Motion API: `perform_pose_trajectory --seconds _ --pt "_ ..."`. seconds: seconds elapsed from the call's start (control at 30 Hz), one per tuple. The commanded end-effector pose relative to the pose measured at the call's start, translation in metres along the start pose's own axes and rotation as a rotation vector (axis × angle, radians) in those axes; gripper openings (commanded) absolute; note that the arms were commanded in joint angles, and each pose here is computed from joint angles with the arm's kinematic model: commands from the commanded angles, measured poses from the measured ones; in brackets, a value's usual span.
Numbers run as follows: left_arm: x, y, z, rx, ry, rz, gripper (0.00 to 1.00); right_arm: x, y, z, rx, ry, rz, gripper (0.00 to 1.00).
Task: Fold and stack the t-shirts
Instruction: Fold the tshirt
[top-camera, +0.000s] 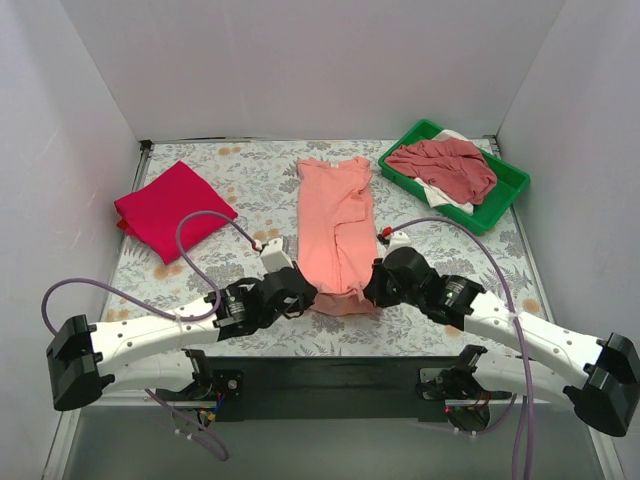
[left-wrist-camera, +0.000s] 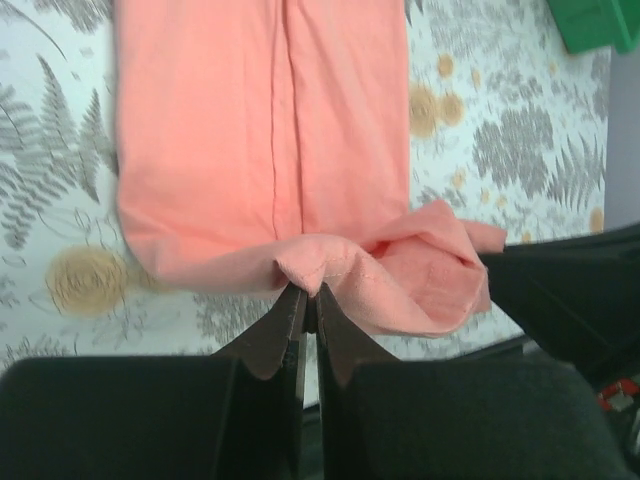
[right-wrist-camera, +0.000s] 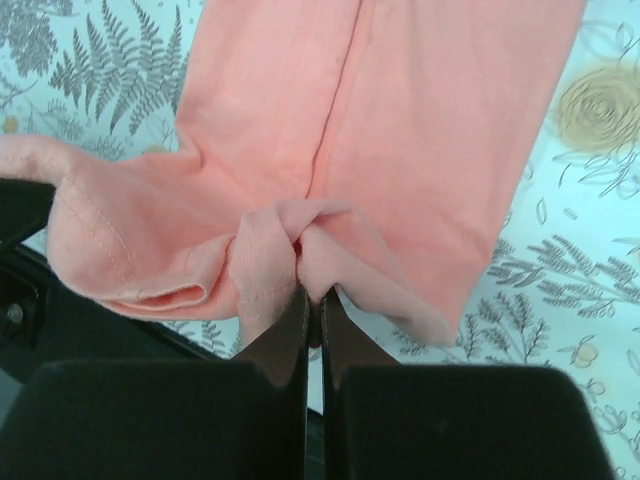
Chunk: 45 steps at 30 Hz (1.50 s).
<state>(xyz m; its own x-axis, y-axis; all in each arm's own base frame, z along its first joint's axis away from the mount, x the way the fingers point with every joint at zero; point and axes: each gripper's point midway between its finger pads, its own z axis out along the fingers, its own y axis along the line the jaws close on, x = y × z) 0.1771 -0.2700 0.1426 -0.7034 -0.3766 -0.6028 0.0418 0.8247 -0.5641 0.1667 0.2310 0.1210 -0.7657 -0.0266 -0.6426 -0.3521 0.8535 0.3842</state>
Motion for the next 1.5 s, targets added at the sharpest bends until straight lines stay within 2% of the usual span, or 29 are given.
perform_pose_trajectory --seconds 0.0,0.03,0.33,0.67,1.1,1.47 --pt "-0.047 -0.006 0.016 -0.026 -0.112 0.020 0.00 -0.037 0.006 0.005 -0.016 -0.065 -0.051 0.01" --pt "-0.044 -0.006 0.024 -0.034 -0.081 0.026 0.00 -0.046 0.001 0.008 -0.007 -0.077 -0.037 0.01" --pt "-0.097 -0.015 0.059 -0.058 -0.176 0.046 0.00 -0.094 -0.008 0.030 0.007 -0.098 -0.043 0.01" --pt "-0.131 -0.013 0.095 -0.081 -0.174 0.062 0.00 -0.127 -0.020 0.052 -0.008 -0.077 -0.021 0.01" --pt "-0.141 0.018 0.145 -0.163 -0.088 0.030 0.00 -0.144 -0.040 0.087 -0.044 -0.015 0.033 0.01" --pt "-0.135 0.047 0.184 -0.228 -0.013 0.010 0.00 -0.139 -0.065 0.126 -0.026 0.063 0.097 0.01"
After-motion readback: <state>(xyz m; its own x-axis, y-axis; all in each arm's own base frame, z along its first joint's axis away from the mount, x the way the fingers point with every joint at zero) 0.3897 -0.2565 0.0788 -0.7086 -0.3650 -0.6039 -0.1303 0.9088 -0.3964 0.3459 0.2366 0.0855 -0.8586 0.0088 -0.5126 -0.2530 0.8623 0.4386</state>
